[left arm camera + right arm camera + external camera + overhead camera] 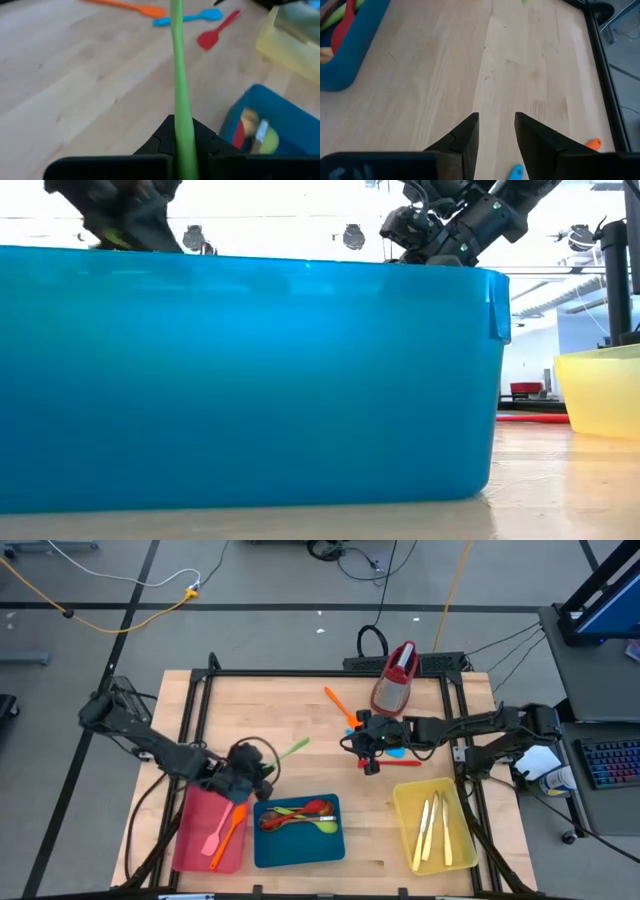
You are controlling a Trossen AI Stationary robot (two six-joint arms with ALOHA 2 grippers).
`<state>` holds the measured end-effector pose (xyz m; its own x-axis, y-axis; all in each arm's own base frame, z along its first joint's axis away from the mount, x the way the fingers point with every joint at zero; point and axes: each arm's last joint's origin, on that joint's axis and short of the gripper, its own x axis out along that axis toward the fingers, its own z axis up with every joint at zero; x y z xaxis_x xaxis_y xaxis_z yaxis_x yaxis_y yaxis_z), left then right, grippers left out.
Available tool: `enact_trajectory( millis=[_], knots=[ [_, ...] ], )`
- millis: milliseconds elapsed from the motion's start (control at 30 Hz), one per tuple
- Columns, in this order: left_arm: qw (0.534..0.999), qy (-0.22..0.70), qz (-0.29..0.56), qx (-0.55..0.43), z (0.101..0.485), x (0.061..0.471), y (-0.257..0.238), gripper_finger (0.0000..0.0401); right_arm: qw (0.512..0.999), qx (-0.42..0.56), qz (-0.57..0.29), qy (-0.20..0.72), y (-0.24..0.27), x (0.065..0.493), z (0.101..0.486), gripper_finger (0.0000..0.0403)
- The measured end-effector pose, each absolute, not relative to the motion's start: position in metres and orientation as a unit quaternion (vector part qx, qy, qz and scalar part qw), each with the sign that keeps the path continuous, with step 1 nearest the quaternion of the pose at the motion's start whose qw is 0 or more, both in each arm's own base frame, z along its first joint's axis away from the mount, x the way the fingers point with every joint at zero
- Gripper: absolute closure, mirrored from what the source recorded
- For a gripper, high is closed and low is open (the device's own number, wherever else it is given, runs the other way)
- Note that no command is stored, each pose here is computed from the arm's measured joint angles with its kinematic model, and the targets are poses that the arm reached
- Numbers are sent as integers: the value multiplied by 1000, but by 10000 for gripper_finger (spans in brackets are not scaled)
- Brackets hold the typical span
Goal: Pick & Place Kitchen Items
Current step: Put the green spatula into the pink bin
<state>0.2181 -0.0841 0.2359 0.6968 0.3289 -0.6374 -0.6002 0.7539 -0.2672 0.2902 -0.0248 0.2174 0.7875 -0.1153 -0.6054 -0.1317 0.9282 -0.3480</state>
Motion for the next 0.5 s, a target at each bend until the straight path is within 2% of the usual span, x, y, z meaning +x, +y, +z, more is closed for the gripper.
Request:
enact_trajectory(
  millis=[333, 500],
  knots=[
    [831, 391, 267, -291, 297, 179, -119, 387, 926, -189, 4, 326, -25, 290, 217, 287],
    [753, 475, 270, -366, 294, 159, -134, 387, 926, -189, 4, 325, -25, 290, 217, 287]
  ],
)
